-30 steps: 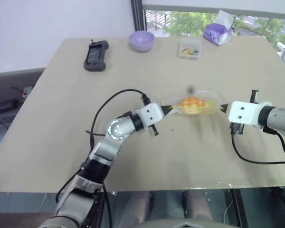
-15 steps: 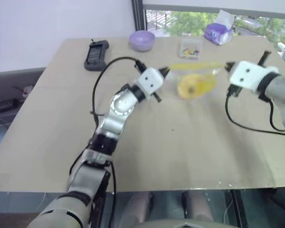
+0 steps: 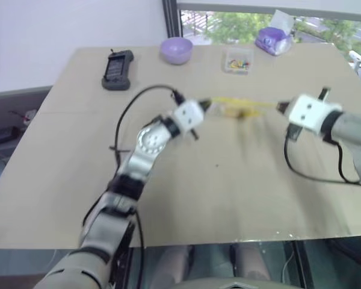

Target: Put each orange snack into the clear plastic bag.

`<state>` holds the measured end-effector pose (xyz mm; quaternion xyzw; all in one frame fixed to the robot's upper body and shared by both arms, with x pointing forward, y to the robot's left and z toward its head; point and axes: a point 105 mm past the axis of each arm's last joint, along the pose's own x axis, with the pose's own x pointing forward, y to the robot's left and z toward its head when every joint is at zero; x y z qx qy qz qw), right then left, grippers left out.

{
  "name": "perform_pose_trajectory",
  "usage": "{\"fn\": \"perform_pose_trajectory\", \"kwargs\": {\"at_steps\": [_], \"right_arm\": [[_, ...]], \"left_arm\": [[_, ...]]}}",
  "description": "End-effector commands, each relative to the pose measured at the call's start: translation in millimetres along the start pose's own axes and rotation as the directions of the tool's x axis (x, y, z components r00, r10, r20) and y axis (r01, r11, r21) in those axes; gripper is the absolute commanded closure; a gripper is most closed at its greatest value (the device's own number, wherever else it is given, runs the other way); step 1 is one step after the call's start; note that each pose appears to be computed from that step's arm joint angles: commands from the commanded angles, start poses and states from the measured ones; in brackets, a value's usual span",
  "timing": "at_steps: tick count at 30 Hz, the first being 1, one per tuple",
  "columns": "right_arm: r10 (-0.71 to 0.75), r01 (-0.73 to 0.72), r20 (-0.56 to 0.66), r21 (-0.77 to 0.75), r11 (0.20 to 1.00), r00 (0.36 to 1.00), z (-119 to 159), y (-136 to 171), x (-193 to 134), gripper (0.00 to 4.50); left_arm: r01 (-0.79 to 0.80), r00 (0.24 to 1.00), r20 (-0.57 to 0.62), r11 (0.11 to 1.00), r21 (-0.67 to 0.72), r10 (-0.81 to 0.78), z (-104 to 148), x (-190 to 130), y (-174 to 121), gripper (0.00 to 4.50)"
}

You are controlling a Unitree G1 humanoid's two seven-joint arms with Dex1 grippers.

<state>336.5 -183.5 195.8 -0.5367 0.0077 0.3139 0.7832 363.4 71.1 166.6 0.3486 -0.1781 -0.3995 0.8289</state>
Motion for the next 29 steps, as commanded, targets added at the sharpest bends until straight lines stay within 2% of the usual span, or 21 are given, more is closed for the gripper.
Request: {"fn": "perform_pose_trajectory", "kwargs": {"at_steps": [1,3,6,9,10,15,18,20,22,26,29], "right_arm": [[0.102,-0.101,-0.006,0.068,0.993,0.995,4.1,21.4,-16.1,4.43],[0.162,-0.159,-0.018,0.1,0.982,0.987,2.2,37.6,-19.0,4.5],[0.245,-0.238,-0.027,0.149,0.96,0.969,1.0,53.5,-26.1,3.4],[0.3,-0.28,-0.08,0.195,0.94,0.951,-12.0,58.9,-37.6,2.07],[0.334,-0.306,-0.083,0.242,0.921,0.939,-17.1,62.4,-47.1,2.06],[0.366,-0.333,0.005,0.421,0.843,0.931,-26.1,63.5,-83.4,2.06],[0.264,-0.218,0.007,0.588,0.779,0.964,-57.6,48.1,-120.1,2.06],[0.21,-0.155,-0.005,0.658,0.737,0.978,-73.6,38.4,-140.8,2.06],[0.191,-0.138,0.001,0.696,0.704,0.982,-81.2,32.7,-156.0,2.06],[0.024,-0.054,0.054,0.676,0.735,0.998,-89.0,9.0,-174.3,2.06],[0.022,-0.079,0.091,0.687,0.723,0.996,-93.4,8.6,-178.4,2.06]], "left_arm": [[0.187,0.981,-0.046,0.981,-0.059,-0.189,5.3,-26.9,-35.0,4.5],[0.217,0.972,-0.072,0.972,-0.089,-0.224,6.2,-34.9,-46.2,3.81],[0.289,0.948,-0.089,0.942,-0.169,-0.306,8.9,-48.8,-65.7,2.56],[0.334,0.926,-0.102,0.915,-0.225,-0.364,10.9,-68.2,-73.5,1.21],[0.325,0.923,-0.124,0.909,-0.26,-0.365,9.0,-78.2,-67.5,0.83],[0.222,0.922,-0.194,0.867,-0.445,-0.335,5.2,-116.3,-35.6,0.83],[0.027,0.947,-0.257,0.841,-0.54,-0.195,3.0,-151.8,6.0,0.83],[-0.058,0.947,-0.291,0.815,-0.577,-0.138,2.3,-175.1,21.6,0.83],[-0.1,0.94,-0.321,0.804,-0.586,-0.116,4.3,-191.5,28.0,0.83],[-0.148,0.927,-0.363,0.802,-0.578,-0.091,7.4,-217.7,31.2,0.83],[-0.147,0.924,-0.372,0.814,-0.561,-0.089,8.2,-222.4,28.9,0.83]]}}
